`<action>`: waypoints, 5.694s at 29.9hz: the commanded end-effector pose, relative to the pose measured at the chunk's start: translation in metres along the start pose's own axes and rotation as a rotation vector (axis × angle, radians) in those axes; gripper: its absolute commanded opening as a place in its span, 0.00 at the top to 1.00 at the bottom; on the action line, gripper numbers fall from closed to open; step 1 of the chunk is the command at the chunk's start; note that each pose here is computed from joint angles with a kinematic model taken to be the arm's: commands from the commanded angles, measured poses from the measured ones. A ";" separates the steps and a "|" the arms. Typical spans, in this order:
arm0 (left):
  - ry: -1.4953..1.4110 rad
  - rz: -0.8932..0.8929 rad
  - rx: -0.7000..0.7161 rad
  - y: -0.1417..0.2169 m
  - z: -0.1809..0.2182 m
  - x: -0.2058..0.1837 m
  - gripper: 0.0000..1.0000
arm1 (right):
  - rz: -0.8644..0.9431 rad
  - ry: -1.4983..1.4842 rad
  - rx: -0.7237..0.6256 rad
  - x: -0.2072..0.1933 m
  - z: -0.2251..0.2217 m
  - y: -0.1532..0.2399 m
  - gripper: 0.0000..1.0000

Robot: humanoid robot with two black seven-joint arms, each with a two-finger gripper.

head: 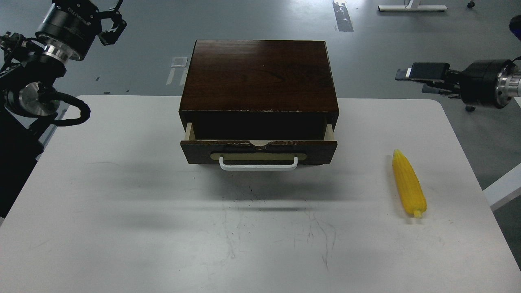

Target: Put corn in drawer with both arms

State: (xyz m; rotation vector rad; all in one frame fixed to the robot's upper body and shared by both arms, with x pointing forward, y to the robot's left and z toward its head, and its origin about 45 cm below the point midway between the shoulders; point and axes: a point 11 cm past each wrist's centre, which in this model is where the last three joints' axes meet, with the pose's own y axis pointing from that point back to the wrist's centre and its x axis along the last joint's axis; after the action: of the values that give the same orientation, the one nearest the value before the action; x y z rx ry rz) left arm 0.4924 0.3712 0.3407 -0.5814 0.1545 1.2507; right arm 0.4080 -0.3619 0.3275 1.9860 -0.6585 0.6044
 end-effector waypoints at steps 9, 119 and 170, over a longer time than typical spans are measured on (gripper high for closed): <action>-0.007 0.068 -0.010 0.022 0.006 0.028 0.02 | -0.213 -0.001 -0.227 -0.081 0.063 -0.034 0.00; -0.120 0.102 -0.056 0.033 0.065 0.053 0.02 | 0.209 0.623 0.345 0.051 -0.240 -0.077 0.00; -0.019 0.149 -0.128 0.023 0.047 0.052 0.02 | 0.604 -1.570 0.937 0.092 0.024 -0.032 0.00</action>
State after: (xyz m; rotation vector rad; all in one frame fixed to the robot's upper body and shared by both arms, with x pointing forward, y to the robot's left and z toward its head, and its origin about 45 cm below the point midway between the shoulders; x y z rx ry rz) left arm 0.4790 0.4434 0.3520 -0.6846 0.1040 1.4180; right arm 0.4989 -0.3928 0.3584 2.9125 -2.2641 -0.6703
